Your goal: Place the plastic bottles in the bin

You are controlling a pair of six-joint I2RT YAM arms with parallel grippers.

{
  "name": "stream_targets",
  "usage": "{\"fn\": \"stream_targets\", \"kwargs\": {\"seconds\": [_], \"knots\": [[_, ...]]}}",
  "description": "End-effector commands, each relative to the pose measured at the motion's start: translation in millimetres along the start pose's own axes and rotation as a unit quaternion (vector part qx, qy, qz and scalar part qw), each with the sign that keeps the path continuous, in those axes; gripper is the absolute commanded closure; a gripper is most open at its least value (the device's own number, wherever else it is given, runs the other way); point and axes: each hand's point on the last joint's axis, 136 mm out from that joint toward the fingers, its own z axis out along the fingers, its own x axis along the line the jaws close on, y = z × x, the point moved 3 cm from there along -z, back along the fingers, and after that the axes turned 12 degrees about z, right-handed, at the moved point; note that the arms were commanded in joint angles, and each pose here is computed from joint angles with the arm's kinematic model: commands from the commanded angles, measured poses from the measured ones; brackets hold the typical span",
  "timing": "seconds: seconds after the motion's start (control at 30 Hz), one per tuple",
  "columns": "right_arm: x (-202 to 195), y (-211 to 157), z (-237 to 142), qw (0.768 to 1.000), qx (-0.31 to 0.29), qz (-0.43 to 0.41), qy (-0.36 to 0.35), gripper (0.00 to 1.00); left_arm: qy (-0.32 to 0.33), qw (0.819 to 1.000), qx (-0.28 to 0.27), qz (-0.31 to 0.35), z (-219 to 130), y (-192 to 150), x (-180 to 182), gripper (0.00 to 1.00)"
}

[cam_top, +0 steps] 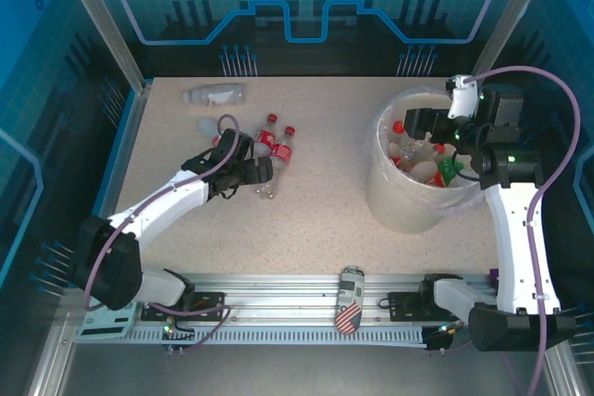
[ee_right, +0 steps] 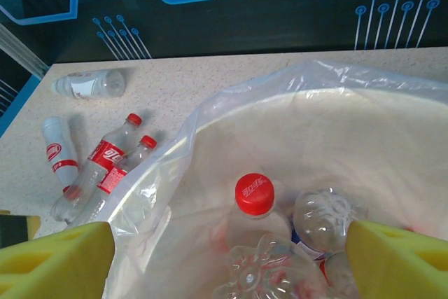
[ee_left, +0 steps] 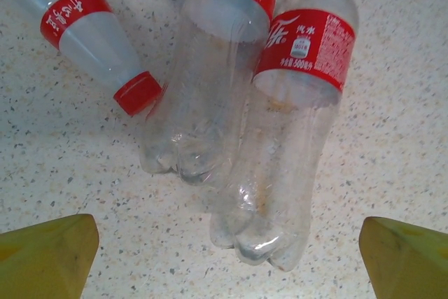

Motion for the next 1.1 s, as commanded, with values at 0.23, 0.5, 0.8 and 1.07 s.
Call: {"fn": "stream_targets", "kwargs": {"seconds": [0.23,0.5,0.8,1.07], "knots": [[9,-11,-8,1.000,0.008,0.004,0.022,0.14,-0.016,0.992,0.061,0.108,33,4,-39,0.14],[10,-12,-14,1.000,0.002,0.005,0.020,0.14,-0.029,0.985,0.103,0.137,65,-3,-51,0.15],[10,-12,-13,1.000,0.003,0.007,0.022,0.13,-0.030,0.980,0.132,0.147,88,-19,-56,0.14],[11,-12,-13,1.000,0.001,0.010,0.025,0.13,-0.031,0.979,0.133,0.150,94,-24,-58,0.27]]}}
